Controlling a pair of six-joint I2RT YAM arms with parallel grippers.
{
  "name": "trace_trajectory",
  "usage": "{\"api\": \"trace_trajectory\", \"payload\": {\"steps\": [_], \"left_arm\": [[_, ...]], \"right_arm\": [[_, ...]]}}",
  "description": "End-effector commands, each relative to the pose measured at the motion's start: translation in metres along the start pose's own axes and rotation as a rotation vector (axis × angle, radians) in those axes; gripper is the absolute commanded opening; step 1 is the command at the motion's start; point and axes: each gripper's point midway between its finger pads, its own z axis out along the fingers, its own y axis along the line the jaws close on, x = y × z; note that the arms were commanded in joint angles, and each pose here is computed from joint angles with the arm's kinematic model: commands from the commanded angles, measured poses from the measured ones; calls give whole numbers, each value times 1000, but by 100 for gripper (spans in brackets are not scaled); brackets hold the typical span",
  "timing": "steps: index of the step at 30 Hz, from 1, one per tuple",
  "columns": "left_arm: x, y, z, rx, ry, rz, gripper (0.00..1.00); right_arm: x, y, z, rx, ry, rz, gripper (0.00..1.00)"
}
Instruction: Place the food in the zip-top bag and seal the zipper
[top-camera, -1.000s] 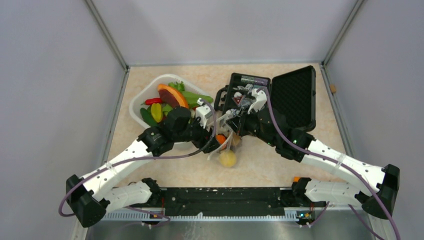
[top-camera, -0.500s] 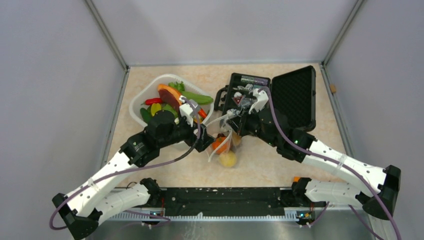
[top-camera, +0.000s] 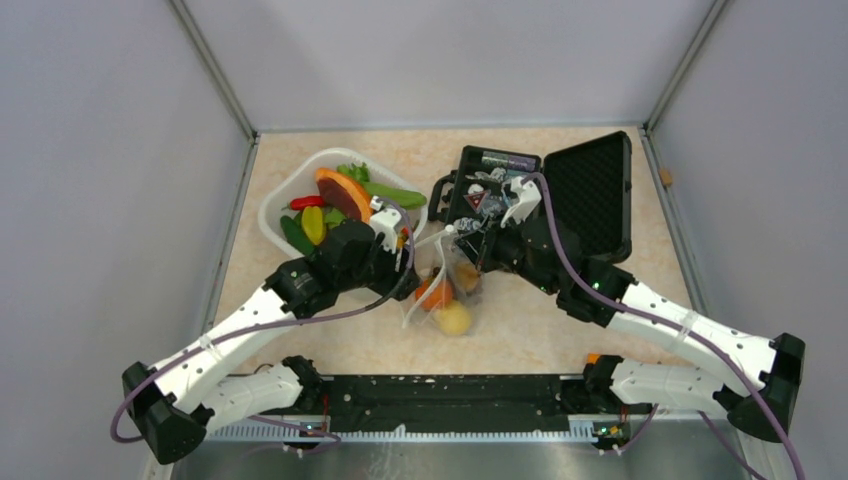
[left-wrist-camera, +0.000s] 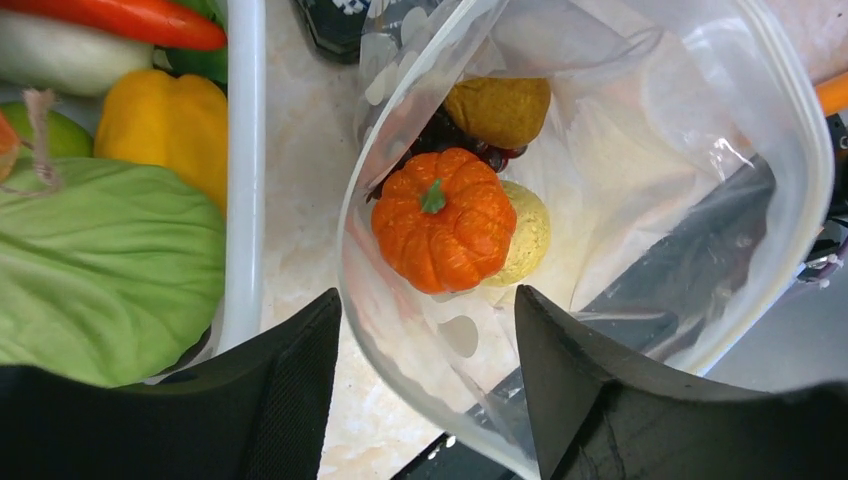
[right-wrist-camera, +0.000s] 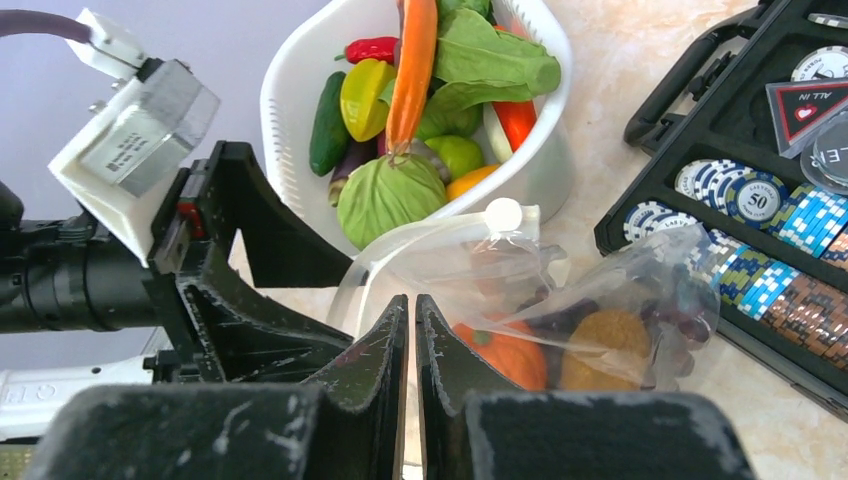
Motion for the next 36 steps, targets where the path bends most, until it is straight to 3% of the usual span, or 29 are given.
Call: {"api": "trace_trajectory", "payload": {"steps": [1, 2, 6, 10, 13, 15, 18, 22, 32, 36], "left_arm": [[11, 3, 8, -13, 52, -19, 63], [15, 5, 11, -23, 70, -17, 61], [18, 10, 15, -53, 83, -30, 36], [5, 4, 12, -19, 21, -19, 1], [-9, 1, 7, -10, -42, -8, 0], [-19, -3, 2, 3, -75, -11, 0], [-32, -18, -6, 69, -115, -10, 0], [-45, -33, -16, 138, -155, -7, 0], [-62, -50, -30, 205, -177, -8, 0], [-63, -51, -32, 204, -175, -9, 0]], "right_arm": [[-8, 2, -2, -12, -28, 18, 5], [-7, 2, -2, -13, -27, 18, 5], [-10, 1, -7, -11, -38, 24, 6], [-10, -2, -15, -7, -43, 30, 9], [-5, -8, -22, 6, -34, 41, 17], [-5, -10, -26, 9, -31, 48, 35], [-6, -8, -34, 5, -27, 62, 52], [-11, -4, -41, -4, -15, 76, 64], [0, 0, -30, 55, 135, 31, 68], [1, 5, -28, 36, 134, 51, 67]]}}
